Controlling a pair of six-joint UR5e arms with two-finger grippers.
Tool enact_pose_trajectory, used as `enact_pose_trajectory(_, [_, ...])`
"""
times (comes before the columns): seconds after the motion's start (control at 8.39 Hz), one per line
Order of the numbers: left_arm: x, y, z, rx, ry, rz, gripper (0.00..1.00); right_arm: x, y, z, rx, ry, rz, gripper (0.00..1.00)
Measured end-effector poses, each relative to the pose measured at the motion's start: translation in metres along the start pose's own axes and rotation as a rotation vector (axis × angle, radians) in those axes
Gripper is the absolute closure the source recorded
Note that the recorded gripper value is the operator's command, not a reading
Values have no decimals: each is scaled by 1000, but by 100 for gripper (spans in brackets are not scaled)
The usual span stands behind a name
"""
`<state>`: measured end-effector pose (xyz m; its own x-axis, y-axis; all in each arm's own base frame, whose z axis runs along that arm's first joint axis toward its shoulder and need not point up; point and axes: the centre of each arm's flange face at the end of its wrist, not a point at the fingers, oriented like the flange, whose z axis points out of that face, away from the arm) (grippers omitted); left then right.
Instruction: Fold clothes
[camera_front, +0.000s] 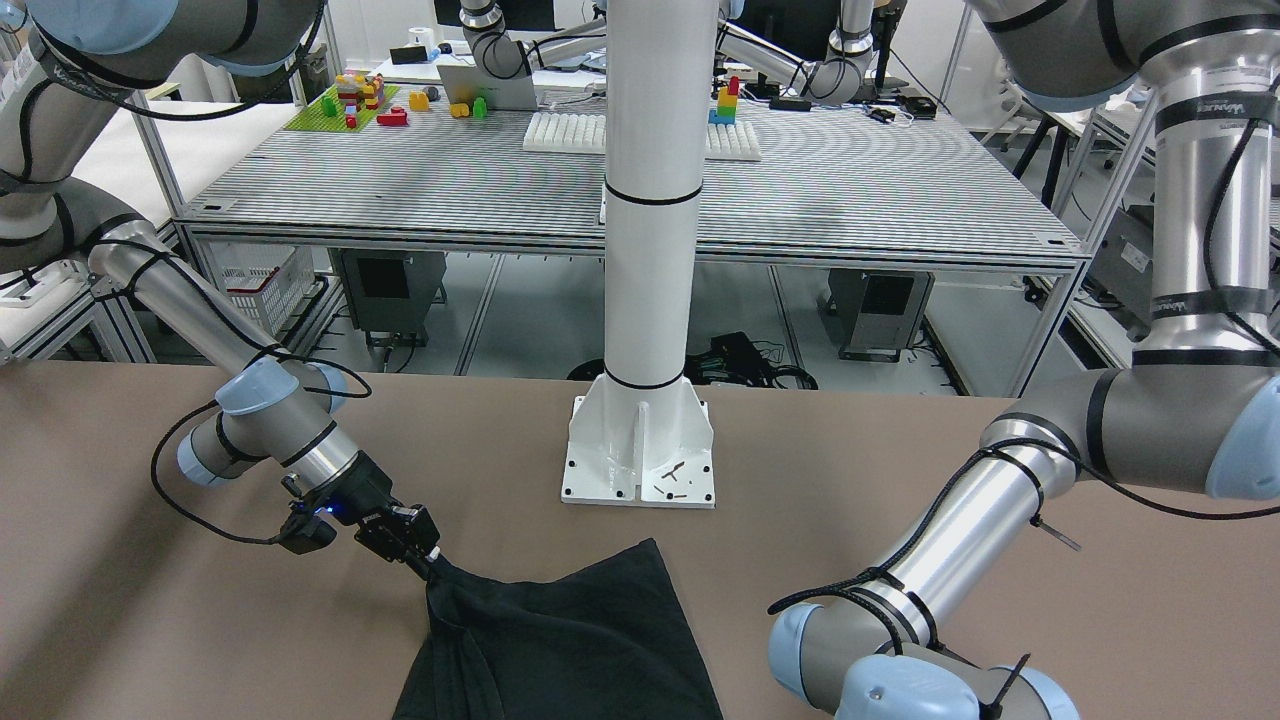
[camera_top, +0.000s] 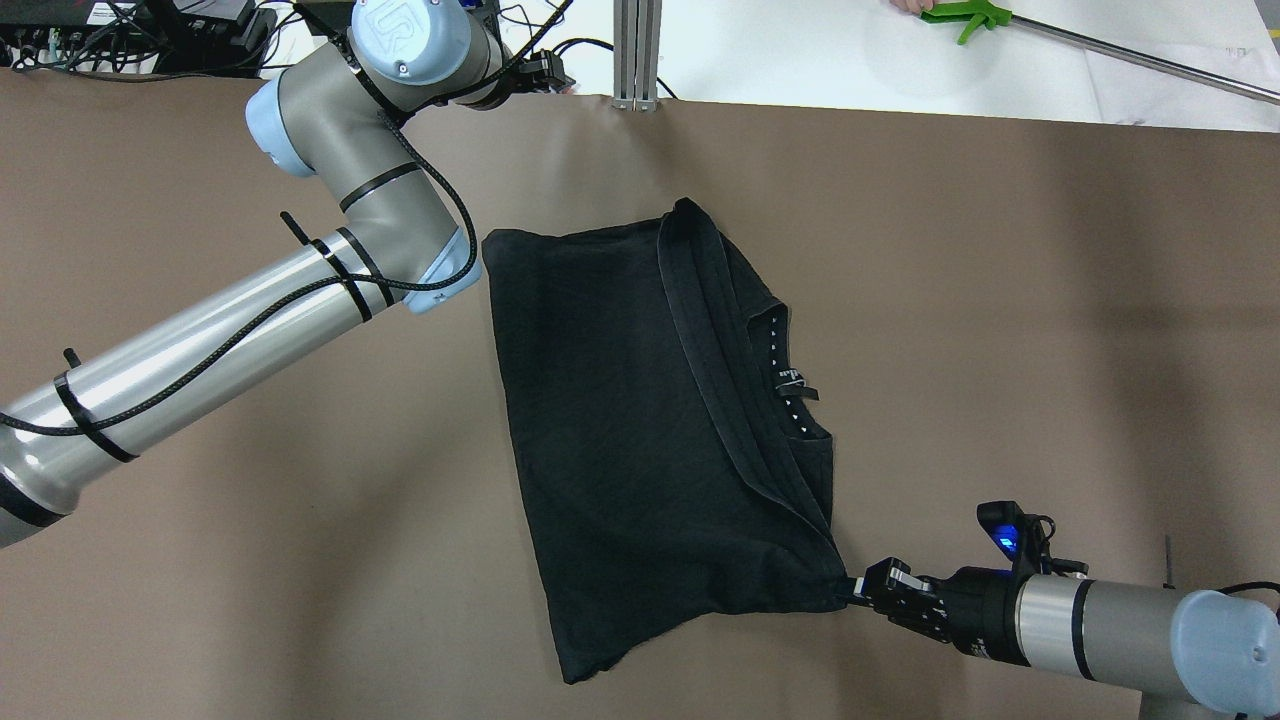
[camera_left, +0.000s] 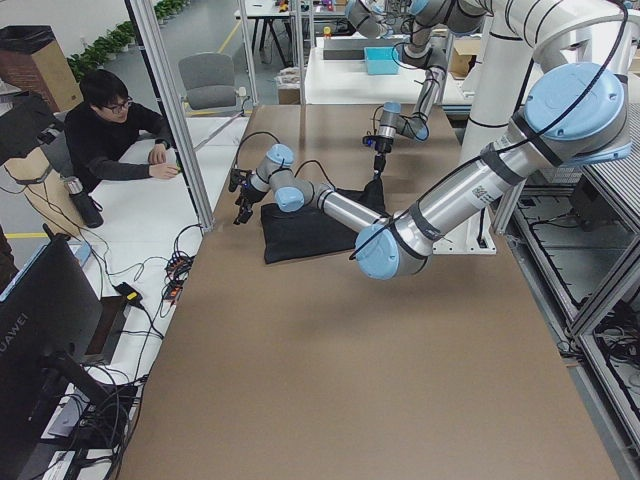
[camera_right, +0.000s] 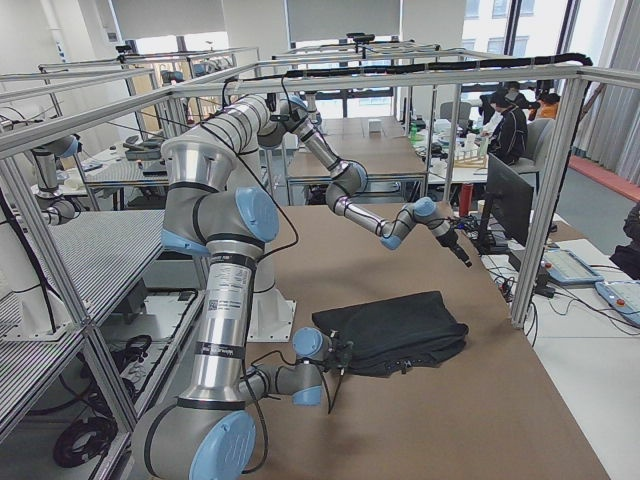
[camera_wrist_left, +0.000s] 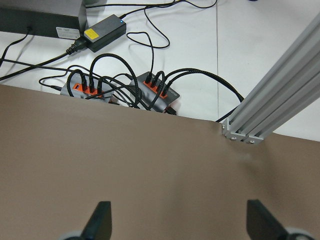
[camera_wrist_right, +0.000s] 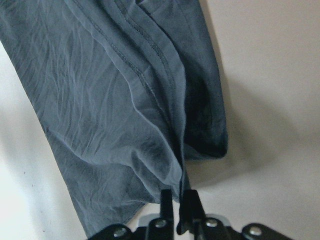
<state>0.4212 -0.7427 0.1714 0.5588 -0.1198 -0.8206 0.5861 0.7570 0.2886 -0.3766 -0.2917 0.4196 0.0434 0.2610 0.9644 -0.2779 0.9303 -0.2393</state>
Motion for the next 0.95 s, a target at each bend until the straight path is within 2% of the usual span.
enact_pose_trajectory(0.24, [0, 0, 0, -1, 0, 0, 5, -30, -27, 13, 65, 32, -85, 5])
enact_pose_trajectory(0.48, [0, 0, 0, -2, 1, 0, 5, -83, -60, 31, 133, 78, -94, 5])
enact_pose_trajectory(0.6, [0, 0, 0, -2, 2, 0, 5, -116, -80, 36, 165, 110, -119, 5])
enact_pose_trajectory(0.95, [-6, -9, -5, -42, 28, 44, 5, -185, -124, 51, 258, 241, -300, 5])
